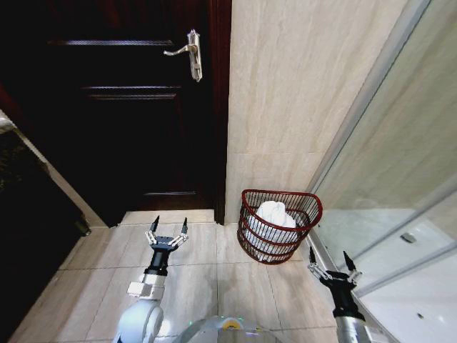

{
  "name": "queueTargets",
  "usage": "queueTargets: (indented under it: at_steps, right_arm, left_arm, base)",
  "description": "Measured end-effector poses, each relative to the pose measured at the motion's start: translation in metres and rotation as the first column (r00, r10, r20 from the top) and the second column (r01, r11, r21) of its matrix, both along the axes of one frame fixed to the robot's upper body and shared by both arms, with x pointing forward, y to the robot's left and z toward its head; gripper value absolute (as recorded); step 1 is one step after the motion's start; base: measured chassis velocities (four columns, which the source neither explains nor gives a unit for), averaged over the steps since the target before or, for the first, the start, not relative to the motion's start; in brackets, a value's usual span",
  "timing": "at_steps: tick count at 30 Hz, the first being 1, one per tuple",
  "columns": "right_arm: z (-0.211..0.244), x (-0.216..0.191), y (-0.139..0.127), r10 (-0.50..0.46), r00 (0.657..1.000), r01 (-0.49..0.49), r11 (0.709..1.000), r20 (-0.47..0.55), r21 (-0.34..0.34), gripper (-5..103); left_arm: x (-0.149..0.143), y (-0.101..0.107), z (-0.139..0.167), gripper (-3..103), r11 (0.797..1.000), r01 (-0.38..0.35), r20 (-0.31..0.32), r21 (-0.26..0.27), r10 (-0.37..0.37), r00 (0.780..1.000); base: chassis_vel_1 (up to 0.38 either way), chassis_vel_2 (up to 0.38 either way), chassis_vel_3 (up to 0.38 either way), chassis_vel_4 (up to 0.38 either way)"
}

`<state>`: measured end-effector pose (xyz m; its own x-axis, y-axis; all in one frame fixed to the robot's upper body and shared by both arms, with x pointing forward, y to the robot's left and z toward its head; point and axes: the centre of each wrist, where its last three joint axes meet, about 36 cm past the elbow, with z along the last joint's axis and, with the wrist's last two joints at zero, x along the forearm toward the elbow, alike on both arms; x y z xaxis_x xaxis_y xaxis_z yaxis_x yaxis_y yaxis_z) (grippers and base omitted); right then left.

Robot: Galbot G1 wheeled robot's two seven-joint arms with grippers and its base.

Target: Discard the used towel into the hamper.

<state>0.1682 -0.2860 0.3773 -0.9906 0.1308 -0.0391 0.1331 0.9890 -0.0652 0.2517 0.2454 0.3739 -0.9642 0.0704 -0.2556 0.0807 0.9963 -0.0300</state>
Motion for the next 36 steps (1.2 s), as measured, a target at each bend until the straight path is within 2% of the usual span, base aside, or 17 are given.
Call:
queueTargets:
  at_steps: [9,21,26,36]
  right_arm:
    - [-0.007,-0.003,0.002,-0.003,1.0,0.003,1.0,-0.001,0.001,100]
    - [-0.01,-0.006,0.007,0.0,1.0,0.0,1.0,0.005,0.003,100]
    - [-0.015,-0.006,0.009,-0.01,1.0,0.01,1.0,0.011,-0.02,100]
    - [-0.016,-0.004,0.01,-0.02,1.0,0.02,1.0,0.021,-0.018,100]
  left_arm:
    - [0.001,-0.001,-0.001,100,1.0,0.003,0.001,-0.001,-0.003,1.0]
    - [0.0,0.0,-0.001,100,1.0,0.005,-0.002,0.008,-0.005,1.0]
    - [-0.001,-0.001,-0.002,100,1.0,0.006,-0.004,0.016,-0.006,1.0]
    - [-0.002,-0.001,-0.003,100,1.0,0.005,-0.007,0.019,-0.005,1.0]
  base:
    - [0.044,-0.05,-0.045,0.042]
    - [0.212,-0.191,-0.199,0.202]
    - [0.16,-0.181,-0.167,0.152]
    - [-0.047,-0.011,-0.029,-0.066]
